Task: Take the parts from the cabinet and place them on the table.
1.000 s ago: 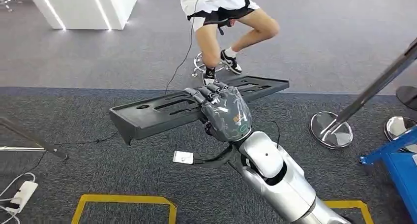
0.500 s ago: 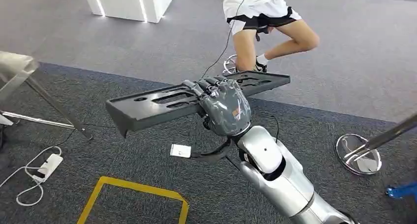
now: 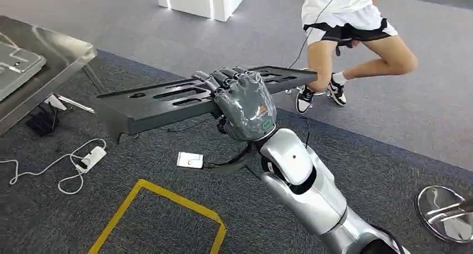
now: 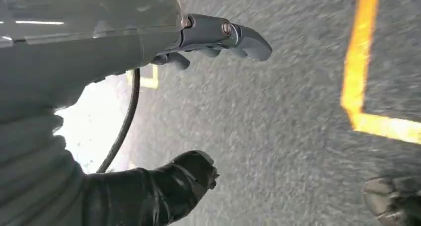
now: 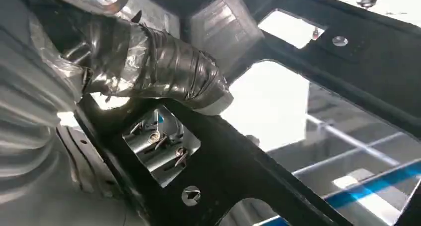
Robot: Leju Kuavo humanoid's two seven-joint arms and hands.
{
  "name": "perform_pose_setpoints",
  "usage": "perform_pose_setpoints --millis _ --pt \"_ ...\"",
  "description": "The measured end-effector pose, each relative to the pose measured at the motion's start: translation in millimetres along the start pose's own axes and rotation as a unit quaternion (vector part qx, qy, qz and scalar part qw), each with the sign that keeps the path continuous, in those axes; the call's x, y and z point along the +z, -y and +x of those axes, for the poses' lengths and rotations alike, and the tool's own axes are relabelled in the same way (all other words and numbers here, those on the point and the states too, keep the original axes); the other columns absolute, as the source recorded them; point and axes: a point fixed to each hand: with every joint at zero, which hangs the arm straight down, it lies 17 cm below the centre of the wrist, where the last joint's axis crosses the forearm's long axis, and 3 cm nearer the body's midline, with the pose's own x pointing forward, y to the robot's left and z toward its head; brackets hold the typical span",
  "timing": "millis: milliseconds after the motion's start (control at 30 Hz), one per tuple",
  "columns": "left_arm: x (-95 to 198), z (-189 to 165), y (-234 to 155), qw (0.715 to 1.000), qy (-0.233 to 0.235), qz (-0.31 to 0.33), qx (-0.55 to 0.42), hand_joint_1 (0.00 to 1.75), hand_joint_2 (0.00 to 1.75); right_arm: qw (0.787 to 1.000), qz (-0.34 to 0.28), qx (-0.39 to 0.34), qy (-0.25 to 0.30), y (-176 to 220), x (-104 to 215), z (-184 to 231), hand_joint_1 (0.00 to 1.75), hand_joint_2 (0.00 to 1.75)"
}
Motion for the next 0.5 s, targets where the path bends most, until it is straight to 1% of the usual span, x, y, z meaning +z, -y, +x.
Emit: perform_pose_setpoints --millis 300,500 --pt "0.0 0.7 -0.5 1.000 0.001 0.000 -0.001 0.00 1.75 1.000 -0.009 0.004 0.005 8.1 -8.0 1.0 1.75 1.75" --pt "0.2 4.1 -1.8 1.000 0.005 0.000 -0.001 0.00 1.75 1.000 -0.005 0.003 0.003 5.2 -6.1 0.0 1.75 1.75"
